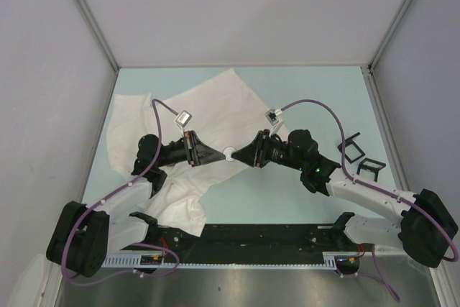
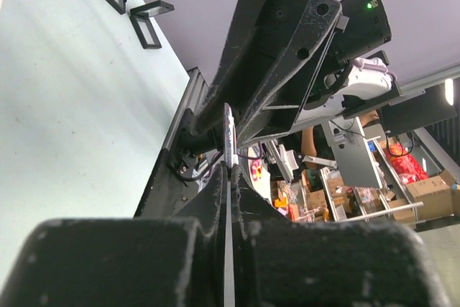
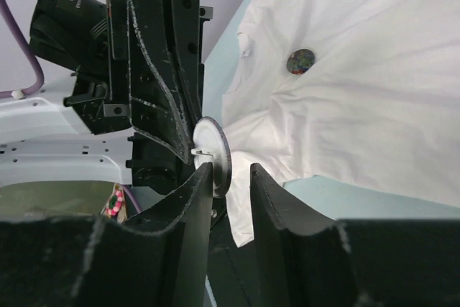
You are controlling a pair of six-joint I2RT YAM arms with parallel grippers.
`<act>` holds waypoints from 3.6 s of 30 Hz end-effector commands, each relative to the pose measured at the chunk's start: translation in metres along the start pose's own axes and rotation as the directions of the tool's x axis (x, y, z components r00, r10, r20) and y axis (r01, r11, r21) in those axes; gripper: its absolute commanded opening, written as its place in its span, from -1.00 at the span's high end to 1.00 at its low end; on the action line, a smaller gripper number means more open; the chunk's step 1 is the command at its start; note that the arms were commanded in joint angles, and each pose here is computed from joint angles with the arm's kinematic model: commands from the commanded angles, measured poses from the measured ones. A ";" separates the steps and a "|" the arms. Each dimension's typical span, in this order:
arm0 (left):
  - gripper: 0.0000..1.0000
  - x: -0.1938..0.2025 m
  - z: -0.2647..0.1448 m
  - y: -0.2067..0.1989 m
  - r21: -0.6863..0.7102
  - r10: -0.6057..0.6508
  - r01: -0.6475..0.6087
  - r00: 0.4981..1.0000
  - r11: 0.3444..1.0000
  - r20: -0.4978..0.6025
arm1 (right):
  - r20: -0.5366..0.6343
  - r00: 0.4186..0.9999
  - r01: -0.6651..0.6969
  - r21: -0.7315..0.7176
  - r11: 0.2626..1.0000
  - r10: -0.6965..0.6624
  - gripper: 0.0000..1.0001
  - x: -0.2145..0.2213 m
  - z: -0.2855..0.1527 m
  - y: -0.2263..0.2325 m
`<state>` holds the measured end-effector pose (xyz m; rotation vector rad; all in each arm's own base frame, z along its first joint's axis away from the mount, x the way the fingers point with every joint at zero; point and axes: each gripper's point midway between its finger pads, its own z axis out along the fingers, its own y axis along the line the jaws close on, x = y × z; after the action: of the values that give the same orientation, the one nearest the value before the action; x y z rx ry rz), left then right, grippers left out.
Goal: Remove the brooch from the garment
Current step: Place the brooch in the brooch box.
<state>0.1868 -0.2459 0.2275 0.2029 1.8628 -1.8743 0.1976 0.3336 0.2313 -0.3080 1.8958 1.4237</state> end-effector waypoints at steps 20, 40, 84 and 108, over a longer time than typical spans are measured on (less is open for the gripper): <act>-0.23 -0.030 0.000 0.004 -0.255 0.290 -0.298 0.955 0.920 -0.068 | 0.314 0.943 -0.222 0.845 0.487 -0.115 1.00 -0.034 -0.177 -0.146; -0.26 -0.014 -0.001 0.006 -0.218 0.241 -0.266 0.961 0.939 -0.132 | 0.505 0.863 -0.451 0.739 -0.501 -0.031 1.00 -0.007 -0.361 -0.222; -0.25 -0.016 0.005 0.016 -0.246 0.117 -0.140 0.987 0.959 -0.107 | 0.453 0.890 -0.356 0.634 -0.687 -0.043 1.00 -0.009 -0.402 -0.297; -0.25 -0.012 0.005 0.017 -0.234 0.119 -0.144 0.986 0.961 -0.119 | 0.457 0.889 -0.329 0.652 -0.683 0.008 0.90 0.000 -0.395 -0.300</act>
<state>0.2068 -0.2436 0.2047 0.2958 2.1273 -1.5414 0.2052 -0.1282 0.0532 1.3714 2.2042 -0.9780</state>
